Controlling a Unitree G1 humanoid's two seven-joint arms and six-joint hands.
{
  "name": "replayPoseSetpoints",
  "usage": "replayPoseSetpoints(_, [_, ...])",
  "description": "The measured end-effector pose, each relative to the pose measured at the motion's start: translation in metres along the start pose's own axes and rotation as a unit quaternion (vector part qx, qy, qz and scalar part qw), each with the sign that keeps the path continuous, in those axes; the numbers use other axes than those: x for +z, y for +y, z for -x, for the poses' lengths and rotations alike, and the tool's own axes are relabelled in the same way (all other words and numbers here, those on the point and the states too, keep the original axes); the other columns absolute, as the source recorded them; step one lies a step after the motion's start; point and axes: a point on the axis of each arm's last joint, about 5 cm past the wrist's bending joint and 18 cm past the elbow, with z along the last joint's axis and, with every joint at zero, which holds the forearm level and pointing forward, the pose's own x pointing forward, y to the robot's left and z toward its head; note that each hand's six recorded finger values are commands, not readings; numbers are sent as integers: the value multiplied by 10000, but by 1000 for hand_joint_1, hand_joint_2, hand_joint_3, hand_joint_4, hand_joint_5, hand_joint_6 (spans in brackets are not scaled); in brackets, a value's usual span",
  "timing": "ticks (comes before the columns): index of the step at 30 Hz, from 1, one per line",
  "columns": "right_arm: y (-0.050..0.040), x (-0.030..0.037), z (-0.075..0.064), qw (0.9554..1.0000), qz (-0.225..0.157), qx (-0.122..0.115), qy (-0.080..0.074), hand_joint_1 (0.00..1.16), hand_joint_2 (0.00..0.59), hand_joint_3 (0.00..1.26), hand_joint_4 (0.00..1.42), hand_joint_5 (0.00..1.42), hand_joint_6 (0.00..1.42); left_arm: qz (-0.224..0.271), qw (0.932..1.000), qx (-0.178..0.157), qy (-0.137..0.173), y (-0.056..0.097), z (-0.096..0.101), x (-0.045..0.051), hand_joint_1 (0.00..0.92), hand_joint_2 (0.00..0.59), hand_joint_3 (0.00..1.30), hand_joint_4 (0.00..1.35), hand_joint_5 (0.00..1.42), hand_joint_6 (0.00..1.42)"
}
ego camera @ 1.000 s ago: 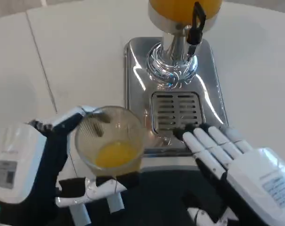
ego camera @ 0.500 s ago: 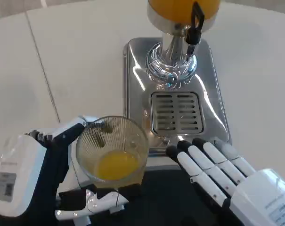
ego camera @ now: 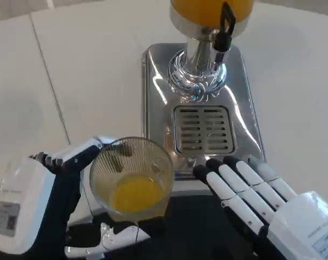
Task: Grasp the cup under the faucet to collect the drink, then remove the cup.
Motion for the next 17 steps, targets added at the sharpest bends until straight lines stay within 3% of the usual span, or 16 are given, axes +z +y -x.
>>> replayPoseSetpoints(6, [10,36,-22,9998,-99,-106,116,86,582,0,0,0,0,31,10000,-16,8,-4,18,8,758,0,1140,1236,1424,1424])
replayPoseSetpoints(12, [34,66,-39,9997,-159,-110,137,88,580,0,0,0,0,37,10000,-30,10,-5,19,9,757,0,1139,1236,1424,1424])
replayPoseSetpoints(17, [54,89,-37,9994,-181,-116,284,93,578,0,0,0,0,45,10000,-27,14,-9,21,12,757,0,1139,1236,1424,1424])
